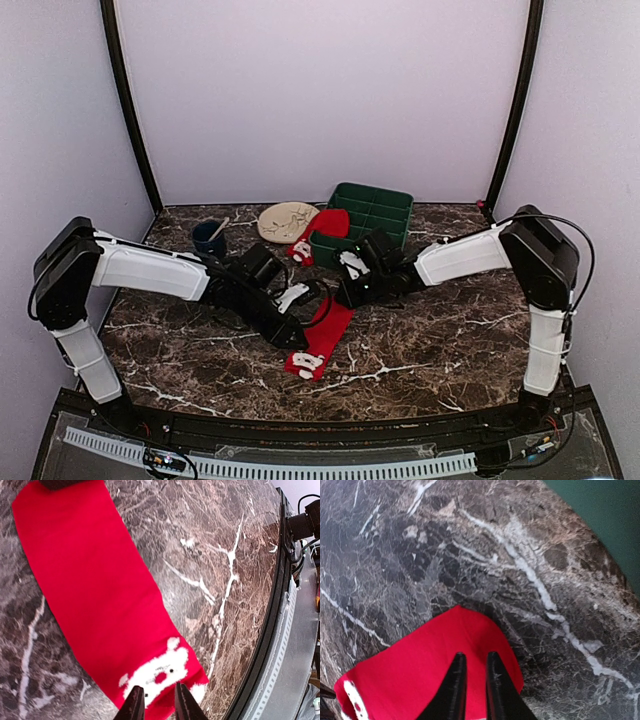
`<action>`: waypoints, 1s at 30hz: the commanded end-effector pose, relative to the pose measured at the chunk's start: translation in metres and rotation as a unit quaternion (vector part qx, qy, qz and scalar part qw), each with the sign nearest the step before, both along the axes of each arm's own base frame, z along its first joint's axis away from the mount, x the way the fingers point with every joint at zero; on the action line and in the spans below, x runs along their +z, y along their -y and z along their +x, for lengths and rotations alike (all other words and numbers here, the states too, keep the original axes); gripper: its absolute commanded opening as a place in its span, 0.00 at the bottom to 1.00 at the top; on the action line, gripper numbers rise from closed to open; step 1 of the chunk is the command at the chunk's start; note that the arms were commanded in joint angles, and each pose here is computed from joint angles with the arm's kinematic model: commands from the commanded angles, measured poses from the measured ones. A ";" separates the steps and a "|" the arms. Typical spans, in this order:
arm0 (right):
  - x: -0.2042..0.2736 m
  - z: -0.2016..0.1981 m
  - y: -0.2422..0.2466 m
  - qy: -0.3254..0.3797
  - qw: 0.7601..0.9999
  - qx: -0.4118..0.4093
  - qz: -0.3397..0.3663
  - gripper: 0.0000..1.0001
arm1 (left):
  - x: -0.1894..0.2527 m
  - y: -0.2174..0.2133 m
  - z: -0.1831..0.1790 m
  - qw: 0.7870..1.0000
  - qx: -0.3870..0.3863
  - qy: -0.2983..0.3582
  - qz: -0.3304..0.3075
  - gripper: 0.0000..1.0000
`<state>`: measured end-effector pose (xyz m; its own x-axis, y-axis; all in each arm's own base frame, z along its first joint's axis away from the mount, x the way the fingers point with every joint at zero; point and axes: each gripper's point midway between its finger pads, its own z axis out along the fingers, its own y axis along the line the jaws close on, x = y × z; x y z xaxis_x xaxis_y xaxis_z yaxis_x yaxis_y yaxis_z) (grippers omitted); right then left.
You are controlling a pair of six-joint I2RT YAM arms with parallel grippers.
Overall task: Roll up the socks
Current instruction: Move the sock to the center of the board.
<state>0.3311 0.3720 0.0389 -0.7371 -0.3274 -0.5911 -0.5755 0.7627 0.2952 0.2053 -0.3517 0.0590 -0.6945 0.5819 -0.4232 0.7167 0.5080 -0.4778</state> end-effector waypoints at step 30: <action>-0.022 0.017 -0.063 -0.077 0.991 0.110 0.027 0.11 | 0.005 0.001 -0.019 0.999 -0.008 -0.014 -0.035 0.00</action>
<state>0.3587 0.4311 0.0271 -0.7403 -0.4073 -0.5349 -0.6493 0.6394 0.4118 0.1915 -0.3519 0.0640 -0.7037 0.5613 -0.4356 0.7053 0.4779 -0.5237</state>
